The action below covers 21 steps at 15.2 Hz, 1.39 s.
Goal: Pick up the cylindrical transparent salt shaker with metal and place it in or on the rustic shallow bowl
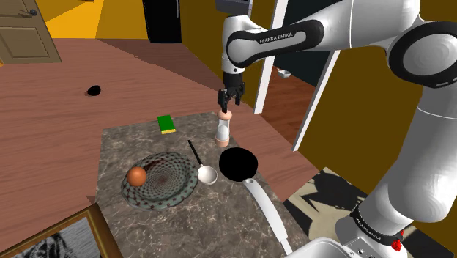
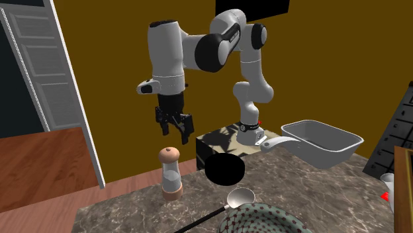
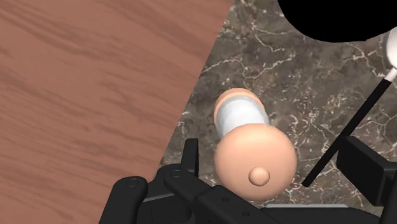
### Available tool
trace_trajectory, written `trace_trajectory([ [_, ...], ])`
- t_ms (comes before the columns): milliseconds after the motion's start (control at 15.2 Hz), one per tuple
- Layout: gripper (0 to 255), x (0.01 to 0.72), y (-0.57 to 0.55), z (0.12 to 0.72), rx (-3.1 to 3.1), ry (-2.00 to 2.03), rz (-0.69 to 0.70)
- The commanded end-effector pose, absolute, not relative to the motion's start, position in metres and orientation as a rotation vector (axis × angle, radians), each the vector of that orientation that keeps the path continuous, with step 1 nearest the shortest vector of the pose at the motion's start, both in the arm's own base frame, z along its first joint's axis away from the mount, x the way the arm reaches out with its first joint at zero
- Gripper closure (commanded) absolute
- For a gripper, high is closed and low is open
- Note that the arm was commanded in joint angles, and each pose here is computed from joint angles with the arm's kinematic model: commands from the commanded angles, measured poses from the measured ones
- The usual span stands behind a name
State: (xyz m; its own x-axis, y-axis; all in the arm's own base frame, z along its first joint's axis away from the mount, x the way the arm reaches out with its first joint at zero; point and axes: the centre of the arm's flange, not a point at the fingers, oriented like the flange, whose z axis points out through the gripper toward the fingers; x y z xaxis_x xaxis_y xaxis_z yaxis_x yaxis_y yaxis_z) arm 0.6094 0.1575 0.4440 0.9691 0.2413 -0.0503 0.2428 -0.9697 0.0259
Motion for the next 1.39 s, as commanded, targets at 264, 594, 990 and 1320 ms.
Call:
trace_trajectory([
  [264,0,0.622,0.162,0.415,3.081,0.392,-0.075],
  [594,0,0.622,0.161,0.396,3.081,0.392,-0.075],
  [990,0,0.622,0.161,0.396,3.081,0.392,-0.075],
  [1320,255,0.621,0.161,0.396,3.081,0.392,-0.075],
])
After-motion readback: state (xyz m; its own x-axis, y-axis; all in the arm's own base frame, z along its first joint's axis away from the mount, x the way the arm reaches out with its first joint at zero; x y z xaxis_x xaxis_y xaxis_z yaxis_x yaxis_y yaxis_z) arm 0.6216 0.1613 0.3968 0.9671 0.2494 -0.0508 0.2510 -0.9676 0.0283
